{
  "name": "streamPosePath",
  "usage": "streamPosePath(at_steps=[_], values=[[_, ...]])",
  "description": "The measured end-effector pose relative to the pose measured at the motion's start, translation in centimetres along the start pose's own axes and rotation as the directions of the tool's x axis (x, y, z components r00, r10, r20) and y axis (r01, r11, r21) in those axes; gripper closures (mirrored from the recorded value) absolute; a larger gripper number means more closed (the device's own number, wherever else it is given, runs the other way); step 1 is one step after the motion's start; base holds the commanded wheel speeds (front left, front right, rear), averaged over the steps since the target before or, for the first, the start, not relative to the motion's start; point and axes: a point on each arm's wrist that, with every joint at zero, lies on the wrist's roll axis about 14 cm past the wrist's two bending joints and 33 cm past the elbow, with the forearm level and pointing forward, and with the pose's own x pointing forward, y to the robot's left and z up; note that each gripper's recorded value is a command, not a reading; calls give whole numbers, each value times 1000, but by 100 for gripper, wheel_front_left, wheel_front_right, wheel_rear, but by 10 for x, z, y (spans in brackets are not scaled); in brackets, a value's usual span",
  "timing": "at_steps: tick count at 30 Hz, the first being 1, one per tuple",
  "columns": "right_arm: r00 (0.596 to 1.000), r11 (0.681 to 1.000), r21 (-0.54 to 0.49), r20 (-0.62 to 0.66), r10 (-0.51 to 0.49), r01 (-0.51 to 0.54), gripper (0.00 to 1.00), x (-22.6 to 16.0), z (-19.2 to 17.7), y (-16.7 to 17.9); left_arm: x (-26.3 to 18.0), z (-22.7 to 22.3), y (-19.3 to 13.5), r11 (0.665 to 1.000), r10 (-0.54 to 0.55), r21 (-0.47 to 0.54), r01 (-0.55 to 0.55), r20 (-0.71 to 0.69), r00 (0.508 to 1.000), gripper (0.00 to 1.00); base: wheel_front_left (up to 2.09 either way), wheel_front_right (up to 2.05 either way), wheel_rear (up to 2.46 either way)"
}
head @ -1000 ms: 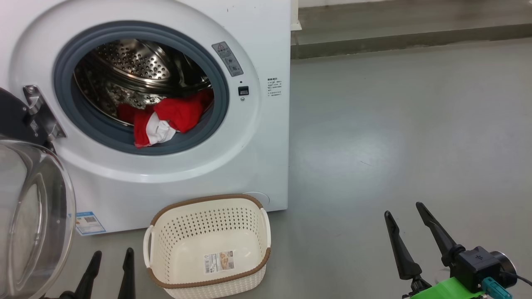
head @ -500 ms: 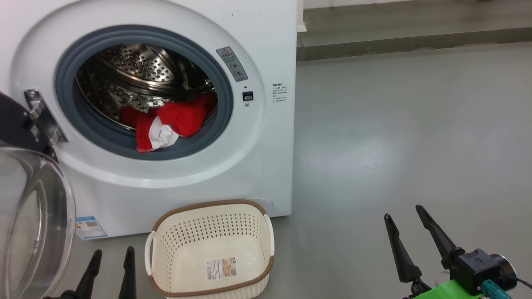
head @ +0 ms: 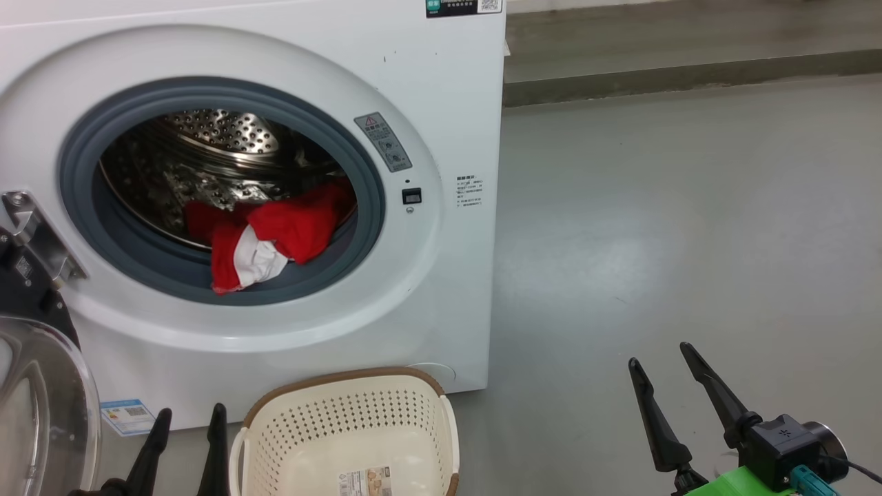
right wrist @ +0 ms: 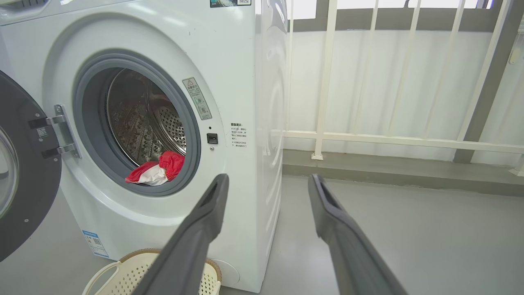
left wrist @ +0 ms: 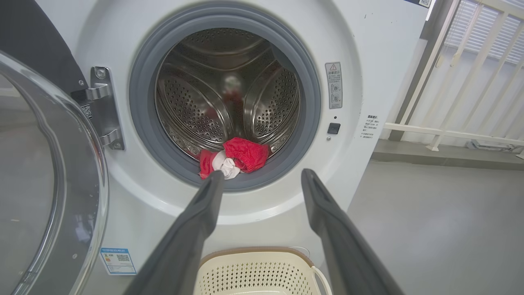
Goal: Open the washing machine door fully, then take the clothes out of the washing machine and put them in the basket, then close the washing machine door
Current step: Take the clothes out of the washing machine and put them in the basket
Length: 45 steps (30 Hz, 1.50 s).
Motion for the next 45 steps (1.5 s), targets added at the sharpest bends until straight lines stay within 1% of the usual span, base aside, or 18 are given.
streamPosePath(at_steps=[27,35,45], values=[[1000,1000,0,-16,23,-23,0,3,-5,5,-1,-9,6,999,34,15,-33,-30,999,0,2,-2,0],[999,999,-3,-33,32,-32,0,6,-10,6,14,-5,4,999,41,17,-41,-16,999,0,0,0,0],[997,999,0,-63,41,-41,0,14,-20,8,42,-2,-9,1000,13,3,-13,0,1000,0,0,0,0]])
